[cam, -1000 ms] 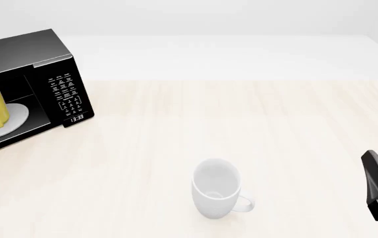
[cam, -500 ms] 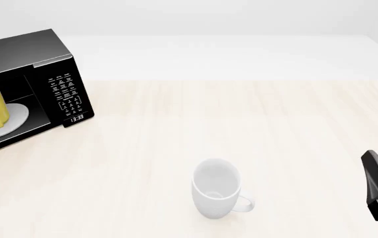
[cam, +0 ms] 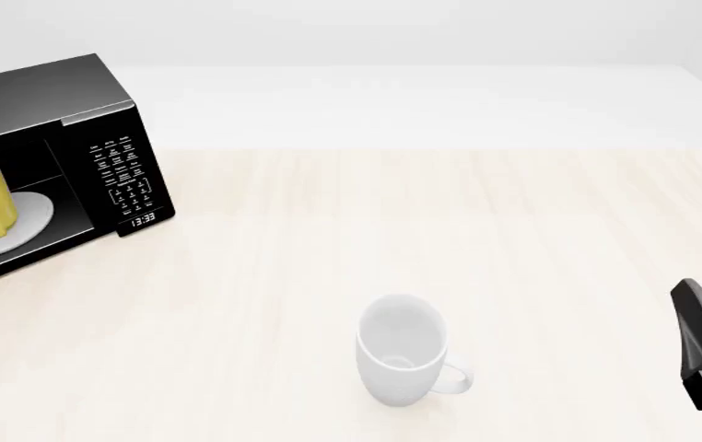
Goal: Put the yellow and white mug in the microwave and close it.
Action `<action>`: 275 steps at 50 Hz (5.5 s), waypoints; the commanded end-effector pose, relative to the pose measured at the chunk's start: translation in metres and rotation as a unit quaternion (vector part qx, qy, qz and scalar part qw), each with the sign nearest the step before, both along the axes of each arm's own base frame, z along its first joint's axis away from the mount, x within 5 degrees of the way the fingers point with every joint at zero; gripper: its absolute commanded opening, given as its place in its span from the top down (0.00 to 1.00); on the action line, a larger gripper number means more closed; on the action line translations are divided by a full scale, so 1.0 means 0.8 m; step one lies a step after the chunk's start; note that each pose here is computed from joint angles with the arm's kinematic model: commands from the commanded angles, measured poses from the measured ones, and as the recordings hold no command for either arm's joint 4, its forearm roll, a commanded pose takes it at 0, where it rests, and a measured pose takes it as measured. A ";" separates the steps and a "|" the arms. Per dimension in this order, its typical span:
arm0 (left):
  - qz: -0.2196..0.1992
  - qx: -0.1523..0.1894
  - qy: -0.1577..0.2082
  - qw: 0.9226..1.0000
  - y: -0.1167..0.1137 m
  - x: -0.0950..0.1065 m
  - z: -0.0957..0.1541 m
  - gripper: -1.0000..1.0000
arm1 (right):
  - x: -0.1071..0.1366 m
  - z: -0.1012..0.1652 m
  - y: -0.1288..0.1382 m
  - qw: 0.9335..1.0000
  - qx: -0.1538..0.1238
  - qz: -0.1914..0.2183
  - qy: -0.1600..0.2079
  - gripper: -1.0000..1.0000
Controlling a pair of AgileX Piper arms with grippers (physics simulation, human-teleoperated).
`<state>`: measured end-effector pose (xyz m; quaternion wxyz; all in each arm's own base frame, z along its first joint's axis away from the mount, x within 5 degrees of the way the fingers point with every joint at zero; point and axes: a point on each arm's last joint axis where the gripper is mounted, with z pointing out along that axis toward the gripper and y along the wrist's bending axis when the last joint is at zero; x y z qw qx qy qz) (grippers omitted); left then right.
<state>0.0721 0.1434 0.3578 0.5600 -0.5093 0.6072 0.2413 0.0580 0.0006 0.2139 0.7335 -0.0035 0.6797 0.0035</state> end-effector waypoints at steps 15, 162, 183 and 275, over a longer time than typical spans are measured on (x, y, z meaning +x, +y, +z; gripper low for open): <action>0.077 -0.021 0.030 0.996 0.037 -0.024 -0.017 0.00 | 0.000 0.000 0.000 1.000 0.000 0.000 0.000 0.00; -0.120 -0.151 0.206 0.959 0.044 0.063 -0.218 0.00 | 0.000 0.000 0.000 1.000 0.000 0.000 0.000 0.00; -0.167 -0.140 0.194 0.956 0.024 0.089 -0.217 0.00 | 0.000 0.000 0.000 1.000 0.000 0.000 0.000 0.00; -0.274 -0.059 0.152 0.948 -0.016 0.144 -0.186 0.00 | 0.000 0.000 0.000 1.000 0.000 0.000 0.000 0.00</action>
